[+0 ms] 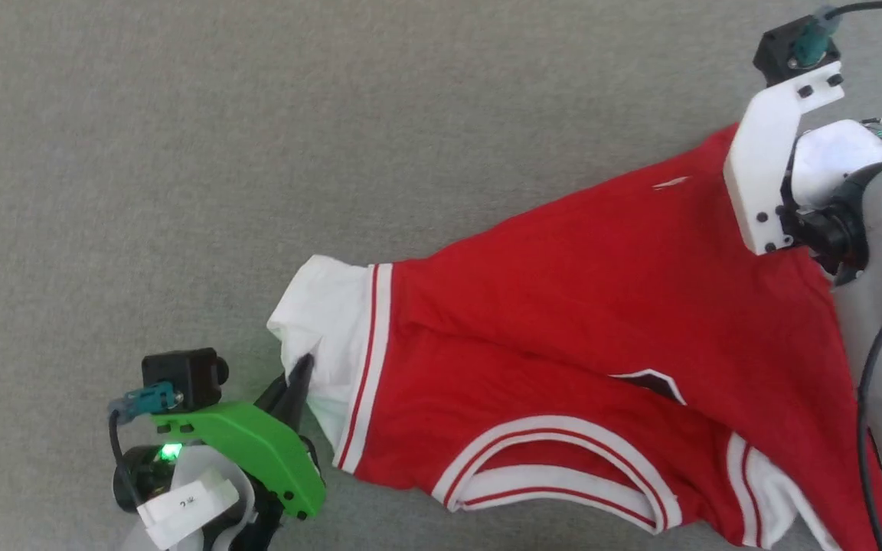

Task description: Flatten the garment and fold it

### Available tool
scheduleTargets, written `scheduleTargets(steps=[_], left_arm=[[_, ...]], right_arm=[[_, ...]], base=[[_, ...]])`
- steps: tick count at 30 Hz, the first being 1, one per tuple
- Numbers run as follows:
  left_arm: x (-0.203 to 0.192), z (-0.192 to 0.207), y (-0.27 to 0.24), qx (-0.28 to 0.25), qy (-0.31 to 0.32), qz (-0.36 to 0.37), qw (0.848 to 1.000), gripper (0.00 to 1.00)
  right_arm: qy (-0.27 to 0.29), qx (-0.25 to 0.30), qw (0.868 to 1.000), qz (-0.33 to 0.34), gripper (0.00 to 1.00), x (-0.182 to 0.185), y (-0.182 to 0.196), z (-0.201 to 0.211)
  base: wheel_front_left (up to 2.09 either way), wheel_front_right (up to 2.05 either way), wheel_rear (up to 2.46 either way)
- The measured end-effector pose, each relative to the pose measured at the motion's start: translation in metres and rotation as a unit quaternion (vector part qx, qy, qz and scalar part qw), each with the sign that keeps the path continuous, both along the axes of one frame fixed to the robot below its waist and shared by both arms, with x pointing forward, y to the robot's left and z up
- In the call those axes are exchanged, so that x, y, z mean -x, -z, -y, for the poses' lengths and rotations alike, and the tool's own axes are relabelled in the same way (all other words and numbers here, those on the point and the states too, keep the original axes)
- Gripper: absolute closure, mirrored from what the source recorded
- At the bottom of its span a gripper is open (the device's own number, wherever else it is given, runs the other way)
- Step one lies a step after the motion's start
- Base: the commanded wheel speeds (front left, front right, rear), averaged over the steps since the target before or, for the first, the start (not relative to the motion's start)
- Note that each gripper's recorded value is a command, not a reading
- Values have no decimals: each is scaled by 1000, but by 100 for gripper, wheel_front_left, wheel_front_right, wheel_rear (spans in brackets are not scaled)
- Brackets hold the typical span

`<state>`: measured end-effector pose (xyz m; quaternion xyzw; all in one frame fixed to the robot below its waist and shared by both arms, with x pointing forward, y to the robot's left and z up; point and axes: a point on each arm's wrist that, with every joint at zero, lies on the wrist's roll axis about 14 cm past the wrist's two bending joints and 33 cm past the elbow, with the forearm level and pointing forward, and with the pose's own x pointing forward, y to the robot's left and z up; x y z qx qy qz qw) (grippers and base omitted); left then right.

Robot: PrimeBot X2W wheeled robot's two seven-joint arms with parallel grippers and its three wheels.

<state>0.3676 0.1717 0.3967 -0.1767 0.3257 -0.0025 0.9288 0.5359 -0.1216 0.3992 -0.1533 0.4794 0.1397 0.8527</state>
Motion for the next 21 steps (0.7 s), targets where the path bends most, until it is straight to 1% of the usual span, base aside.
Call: scheduleTargets(steps=[3,6,8,9,10,12,17,21], left_arm=[[0,-5,6,-3,-7,-7,1000,100],[0,-11,10,-7,-13,-11,1000,100],[-1,-13,12,-10,-17,-13,1000,100],[-1,-14,12,-11,-18,-12,1000,100],[-1,-15,12,-11,-18,-12,1000,100],[-1,-15,11,-12,-18,-11,1000,100],[1,-21,6,-23,-19,-8,1000,100],[5,-23,-3,-27,-21,0,999,100]], right_arm=[[-24,19,999,-42,0,5,25,-11],[-33,21,998,-53,0,-1,32,-17],[-32,12,998,-61,0,-2,36,-19],[-31,5,998,-62,74,-3,37,-21],[-28,0,998,-62,100,-3,36,-21],[-26,-14,998,-58,100,-3,34,-22],[-5,-70,997,-24,100,1,21,-23],[27,-131,991,26,100,8,-7,-14]], base=[[0,0,0],[0,0,0],[0,0,0],[0,0,0],[0,0,0],[0,0,0],[0,0,0],[0,0,0]])
